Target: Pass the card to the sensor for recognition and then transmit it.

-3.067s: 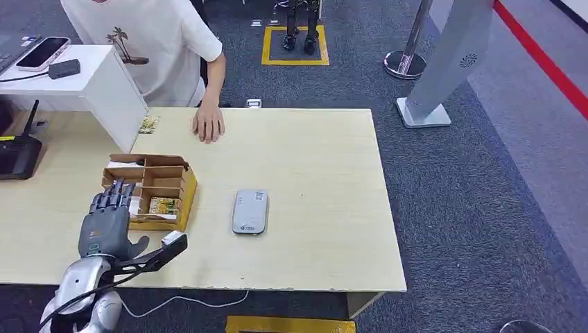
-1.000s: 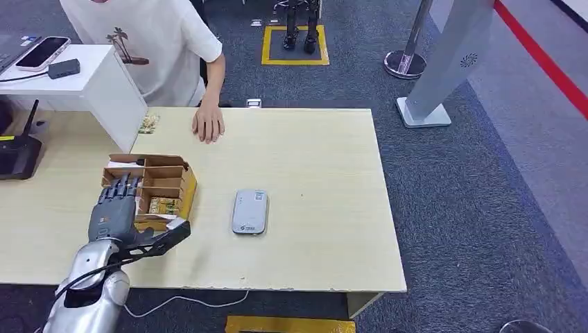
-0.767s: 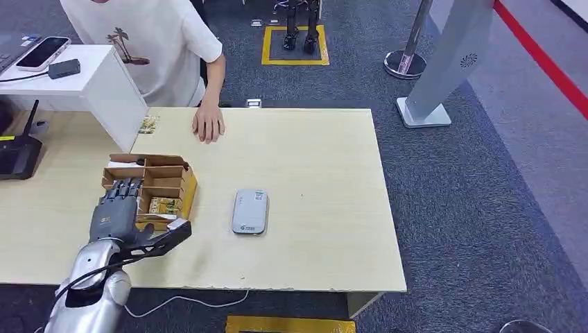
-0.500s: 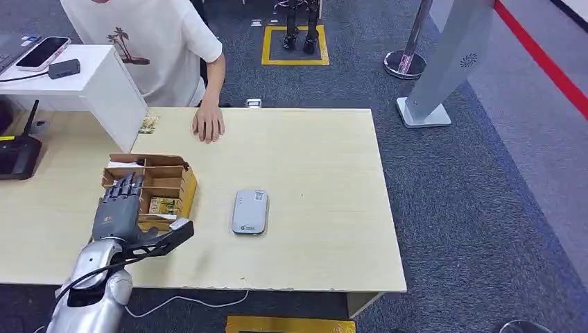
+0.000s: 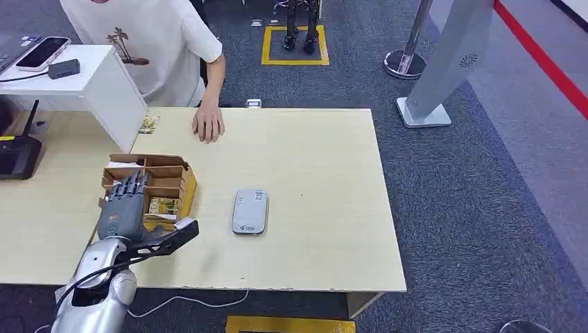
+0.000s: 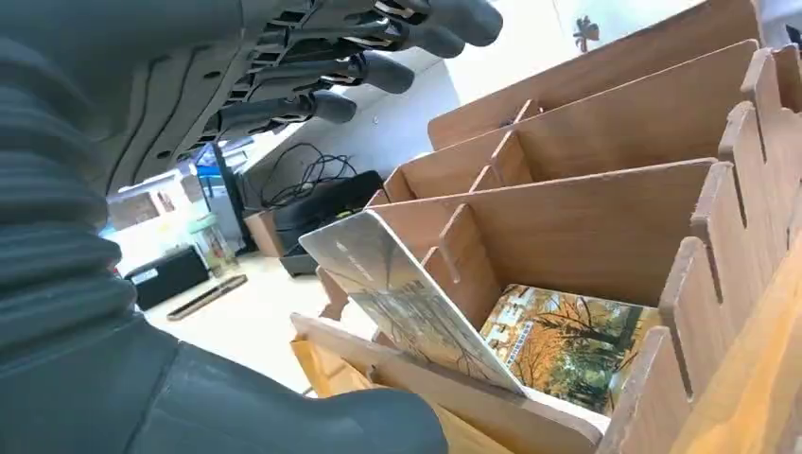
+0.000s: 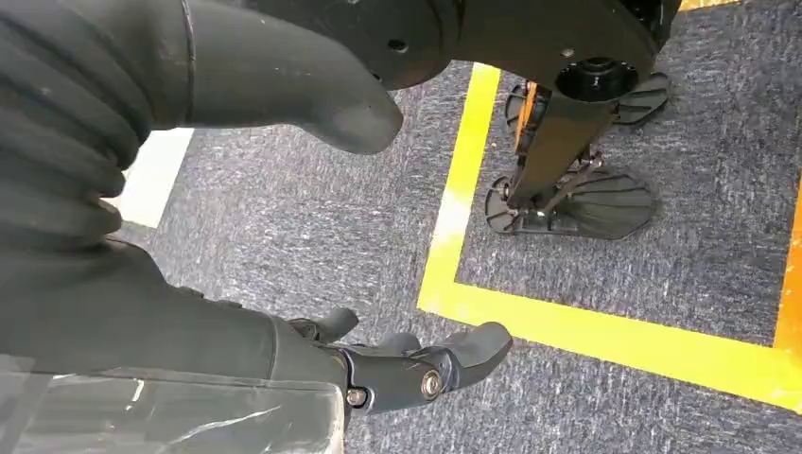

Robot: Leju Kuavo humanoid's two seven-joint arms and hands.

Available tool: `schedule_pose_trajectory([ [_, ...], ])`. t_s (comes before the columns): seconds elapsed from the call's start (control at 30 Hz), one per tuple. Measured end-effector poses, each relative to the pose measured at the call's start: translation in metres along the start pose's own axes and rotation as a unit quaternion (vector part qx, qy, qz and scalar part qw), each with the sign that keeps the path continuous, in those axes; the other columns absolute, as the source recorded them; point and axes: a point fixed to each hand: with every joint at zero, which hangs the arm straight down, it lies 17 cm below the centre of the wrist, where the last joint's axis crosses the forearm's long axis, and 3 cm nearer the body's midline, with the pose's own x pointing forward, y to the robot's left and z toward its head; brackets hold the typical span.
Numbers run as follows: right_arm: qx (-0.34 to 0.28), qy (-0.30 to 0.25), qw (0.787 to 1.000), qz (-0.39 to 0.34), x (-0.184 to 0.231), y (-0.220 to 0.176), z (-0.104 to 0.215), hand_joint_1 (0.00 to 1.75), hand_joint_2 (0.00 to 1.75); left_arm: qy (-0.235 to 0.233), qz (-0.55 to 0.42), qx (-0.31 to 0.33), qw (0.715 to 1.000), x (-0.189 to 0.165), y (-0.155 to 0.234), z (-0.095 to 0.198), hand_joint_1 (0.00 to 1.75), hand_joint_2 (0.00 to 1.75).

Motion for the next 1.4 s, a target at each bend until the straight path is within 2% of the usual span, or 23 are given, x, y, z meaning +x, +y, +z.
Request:
schedule_pose_trajectory([
  [0.6,0.0,-0.001,1.0,0.0,0.0,0.0,0.0,0.0,1.75,-0.009,0.0,-0.001,1.0,0.008,0.0,0.001,0.0,1.75],
  [0.63,0.0,-0.001,1.0,0.0,0.0,0.0,0.0,0.0,1.75,-0.01,0.0,-0.001,1.0,0.008,0.0,0.001,0.03,1.75],
  [0.67,0.0,-0.001,1.0,0.0,0.0,0.0,0.0,0.0,1.75,-0.01,0.001,-0.001,1.0,0.009,0.0,0.001,0.16,1.75],
  [0.8,0.0,-0.001,1.0,-0.001,0.0,0.0,0.0,0.0,1.75,-0.011,-0.001,-0.001,1.0,0.009,0.001,0.001,0.05,1.75],
  [1.4,0.0,0.001,1.0,-0.003,-0.003,0.0,0.0,0.0,1.75,-0.007,-0.017,0.008,1.0,0.002,0.01,0.006,0.05,1.75],
])
